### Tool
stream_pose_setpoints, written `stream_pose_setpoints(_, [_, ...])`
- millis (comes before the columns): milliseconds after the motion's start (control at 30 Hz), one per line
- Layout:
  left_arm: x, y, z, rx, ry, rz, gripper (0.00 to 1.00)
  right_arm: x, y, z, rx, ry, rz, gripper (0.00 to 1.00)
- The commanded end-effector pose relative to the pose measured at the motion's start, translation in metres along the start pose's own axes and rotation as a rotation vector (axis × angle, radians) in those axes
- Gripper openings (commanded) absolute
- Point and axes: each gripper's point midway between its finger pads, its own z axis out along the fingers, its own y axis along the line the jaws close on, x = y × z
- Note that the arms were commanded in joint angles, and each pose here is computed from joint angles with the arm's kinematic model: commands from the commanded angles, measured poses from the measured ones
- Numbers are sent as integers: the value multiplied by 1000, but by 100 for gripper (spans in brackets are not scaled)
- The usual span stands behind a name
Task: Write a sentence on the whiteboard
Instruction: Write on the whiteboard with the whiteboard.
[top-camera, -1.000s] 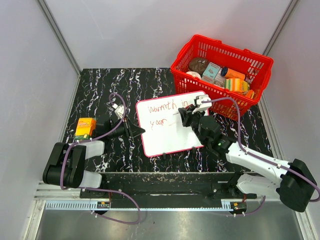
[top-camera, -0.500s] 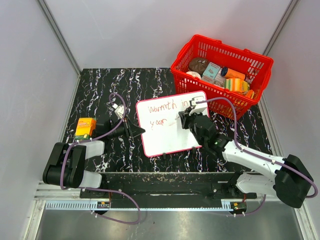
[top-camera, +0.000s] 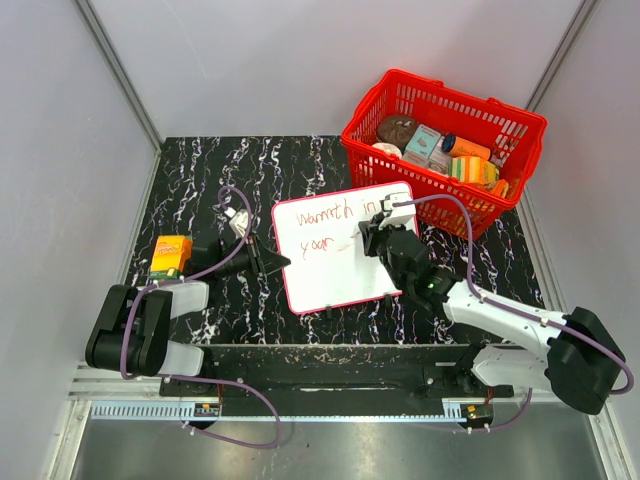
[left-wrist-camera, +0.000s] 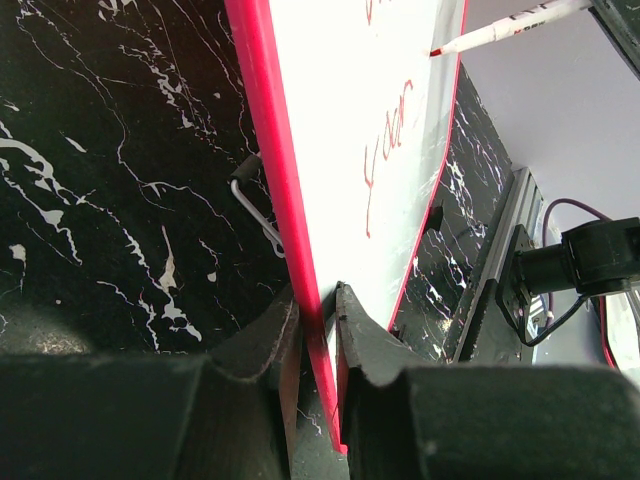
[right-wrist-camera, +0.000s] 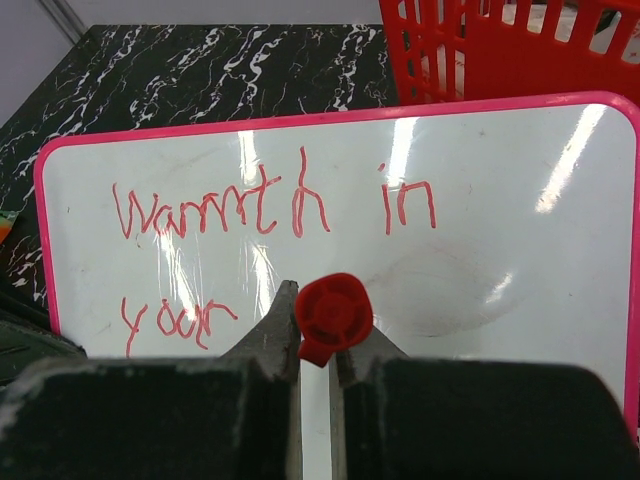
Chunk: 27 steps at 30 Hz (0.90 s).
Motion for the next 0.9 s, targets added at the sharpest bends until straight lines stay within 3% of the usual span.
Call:
stream_pose_setpoints(0, [-15, -3, 4, 10, -34, 117, 0, -15, 4, 6, 3, -41, 35, 0])
stream_pose_setpoints(400, [-15, -3, 4, 10, -33, 114, 0, -5, 12, 2, -50, 1, 36, 0])
stream_pose_setpoints(867, [-15, -4, 5, 11, -33, 116, 0, 3, -4, -7, 4, 16, 35, 0])
